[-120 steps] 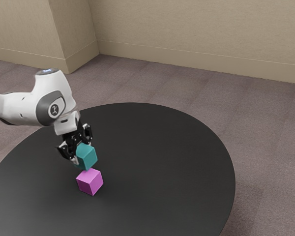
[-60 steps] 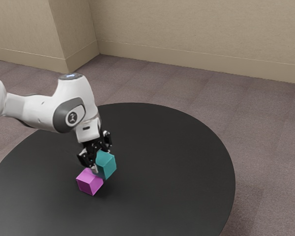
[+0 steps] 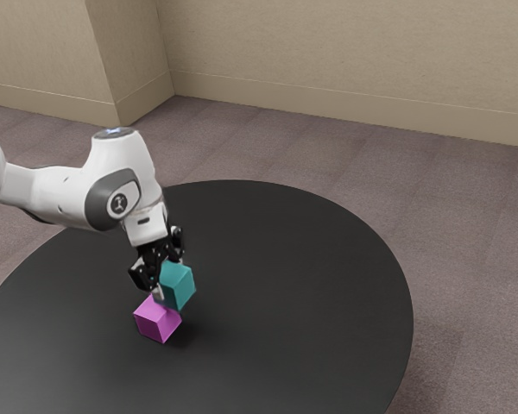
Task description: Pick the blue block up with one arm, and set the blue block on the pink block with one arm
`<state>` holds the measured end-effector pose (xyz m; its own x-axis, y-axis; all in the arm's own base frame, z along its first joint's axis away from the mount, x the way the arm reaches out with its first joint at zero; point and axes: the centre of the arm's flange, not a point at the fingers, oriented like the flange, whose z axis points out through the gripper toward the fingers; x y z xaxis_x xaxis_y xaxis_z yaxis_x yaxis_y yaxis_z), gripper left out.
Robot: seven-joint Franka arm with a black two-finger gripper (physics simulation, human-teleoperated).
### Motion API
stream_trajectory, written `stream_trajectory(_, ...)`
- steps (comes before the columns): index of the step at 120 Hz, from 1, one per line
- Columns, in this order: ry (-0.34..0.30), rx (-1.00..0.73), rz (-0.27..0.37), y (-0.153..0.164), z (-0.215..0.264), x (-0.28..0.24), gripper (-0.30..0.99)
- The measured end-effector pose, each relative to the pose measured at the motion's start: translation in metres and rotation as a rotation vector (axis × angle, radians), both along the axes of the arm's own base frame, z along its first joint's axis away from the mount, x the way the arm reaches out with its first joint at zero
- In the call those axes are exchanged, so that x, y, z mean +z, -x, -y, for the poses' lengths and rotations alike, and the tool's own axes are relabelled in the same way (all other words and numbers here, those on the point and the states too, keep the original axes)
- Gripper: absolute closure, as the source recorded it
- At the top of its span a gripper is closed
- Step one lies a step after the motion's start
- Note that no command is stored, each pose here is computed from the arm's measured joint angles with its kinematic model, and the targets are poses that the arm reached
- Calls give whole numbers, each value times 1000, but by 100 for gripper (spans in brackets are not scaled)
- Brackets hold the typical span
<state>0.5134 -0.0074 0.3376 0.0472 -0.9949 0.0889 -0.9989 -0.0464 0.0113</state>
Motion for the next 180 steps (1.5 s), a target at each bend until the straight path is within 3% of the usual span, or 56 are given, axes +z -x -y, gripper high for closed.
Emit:
stream_trajectory(45,0,-7,49,-2,5,-5,29)
stream_trajectory(77,-35,15,53,25,-3,-4,29)
stream_trajectory(96,-19,83,55,30,-31,-4,29)
stream_trajectory(132,38,46,66,30,-26,-4,29)
stream_trajectory(180,62,16,71,46,-44,-5,29)
